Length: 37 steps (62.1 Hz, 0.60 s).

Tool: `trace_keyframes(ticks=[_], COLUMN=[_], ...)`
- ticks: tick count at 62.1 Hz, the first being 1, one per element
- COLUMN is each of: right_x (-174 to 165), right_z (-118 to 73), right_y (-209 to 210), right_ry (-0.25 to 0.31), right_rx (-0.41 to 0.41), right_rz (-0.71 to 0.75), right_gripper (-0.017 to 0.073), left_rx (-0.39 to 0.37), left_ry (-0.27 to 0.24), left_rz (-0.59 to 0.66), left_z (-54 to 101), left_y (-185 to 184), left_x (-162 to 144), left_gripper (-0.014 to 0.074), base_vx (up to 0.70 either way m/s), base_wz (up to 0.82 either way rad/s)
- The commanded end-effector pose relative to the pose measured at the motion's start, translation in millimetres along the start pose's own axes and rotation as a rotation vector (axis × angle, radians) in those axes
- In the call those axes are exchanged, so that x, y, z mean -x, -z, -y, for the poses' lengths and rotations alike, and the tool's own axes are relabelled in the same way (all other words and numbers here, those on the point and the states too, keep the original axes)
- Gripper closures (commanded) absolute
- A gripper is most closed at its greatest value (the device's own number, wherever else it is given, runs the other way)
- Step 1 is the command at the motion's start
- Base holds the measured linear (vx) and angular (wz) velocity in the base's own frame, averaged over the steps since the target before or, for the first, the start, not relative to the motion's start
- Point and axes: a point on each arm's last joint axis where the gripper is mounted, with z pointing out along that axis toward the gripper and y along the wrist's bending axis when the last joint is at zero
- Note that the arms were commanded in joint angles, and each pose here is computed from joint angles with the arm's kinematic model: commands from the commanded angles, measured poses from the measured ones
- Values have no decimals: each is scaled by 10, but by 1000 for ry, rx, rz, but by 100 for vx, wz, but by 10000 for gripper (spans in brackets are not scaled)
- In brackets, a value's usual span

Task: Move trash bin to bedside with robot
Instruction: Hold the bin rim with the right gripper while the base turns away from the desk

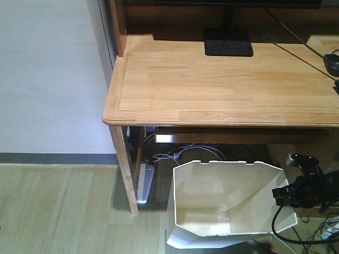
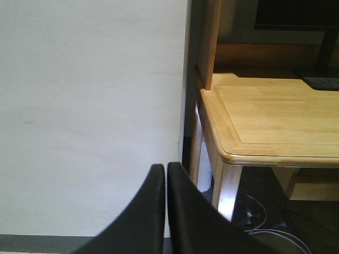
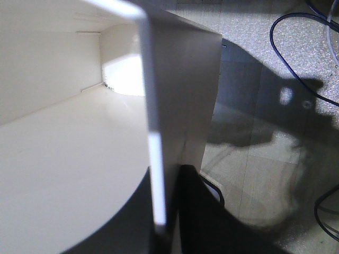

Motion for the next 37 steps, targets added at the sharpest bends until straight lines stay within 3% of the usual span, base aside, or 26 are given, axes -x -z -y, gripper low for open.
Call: trace_keyframes(ticks=[1, 37], right_x=[188, 188], right_z=[-188, -188], right_y=[188, 188], right_ry=[14, 13], right_rx=[170, 169], right_rz=[127, 126], right_gripper=[566, 566], left_rx=[-5, -5], left_ry=[12, 12], left_rz=[51, 51], left_z=[-2, -2], left_y=[-15, -15], left_x=[-27, -27], left_gripper=[599, 599], base_vx=[-1, -6], base_wz=[5, 25])
